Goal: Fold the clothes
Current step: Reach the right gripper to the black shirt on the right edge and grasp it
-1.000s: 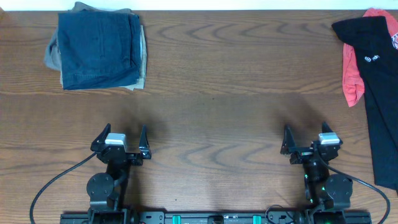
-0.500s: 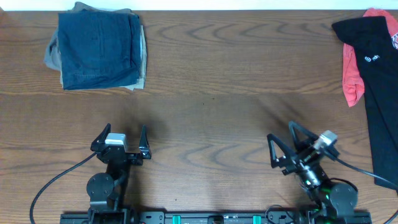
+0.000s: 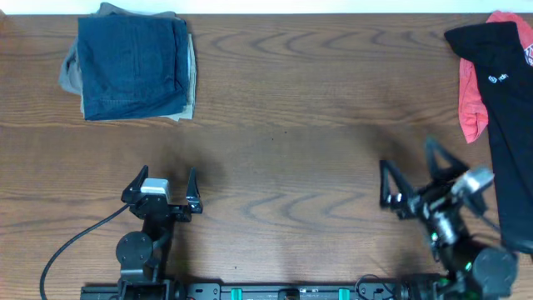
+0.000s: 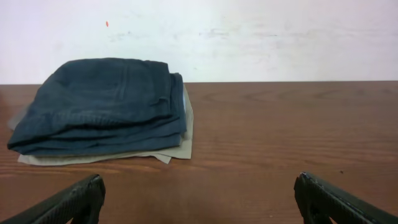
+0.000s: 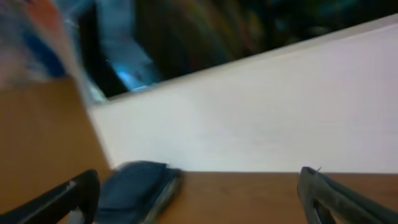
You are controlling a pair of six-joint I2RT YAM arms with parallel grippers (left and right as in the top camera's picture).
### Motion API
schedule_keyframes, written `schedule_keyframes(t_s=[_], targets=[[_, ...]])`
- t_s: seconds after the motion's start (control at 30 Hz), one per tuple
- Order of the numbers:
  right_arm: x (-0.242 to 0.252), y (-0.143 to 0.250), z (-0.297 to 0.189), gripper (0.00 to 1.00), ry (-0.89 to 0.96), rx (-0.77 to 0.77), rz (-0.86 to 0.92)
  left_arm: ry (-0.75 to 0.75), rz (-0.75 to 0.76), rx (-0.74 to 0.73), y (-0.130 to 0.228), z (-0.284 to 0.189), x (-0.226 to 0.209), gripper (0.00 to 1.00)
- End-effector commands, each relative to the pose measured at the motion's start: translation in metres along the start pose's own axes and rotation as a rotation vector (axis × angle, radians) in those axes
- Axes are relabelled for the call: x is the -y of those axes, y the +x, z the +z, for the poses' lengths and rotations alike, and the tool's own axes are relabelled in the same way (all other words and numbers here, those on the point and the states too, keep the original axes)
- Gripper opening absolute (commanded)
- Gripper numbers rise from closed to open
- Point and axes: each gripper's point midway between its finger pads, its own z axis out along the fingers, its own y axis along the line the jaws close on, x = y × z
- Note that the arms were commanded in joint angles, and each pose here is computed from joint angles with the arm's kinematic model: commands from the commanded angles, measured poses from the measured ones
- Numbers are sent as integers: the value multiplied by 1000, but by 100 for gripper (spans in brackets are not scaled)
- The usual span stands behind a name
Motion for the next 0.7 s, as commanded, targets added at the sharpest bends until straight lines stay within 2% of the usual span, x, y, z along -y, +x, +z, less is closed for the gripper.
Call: schedule_keyframes(t_s=[0.0,0.2,0.3,0.5,0.67], targets=[[43,-25,22,99,262,-39,-148,8,9,-44,15,1,1,98],[136,-45,63,99,713,-301,-363,8,9,-44,15,1,1,98],[187,-42,79,99,854,-470,-384,8,9,-44,15,1,1,98],[290,-28,84,99,1048,-711,-304,8,9,-44,15,1,1,98],[347,-17,75,99,1132,-771,-277,8,9,-44,15,1,1,98]])
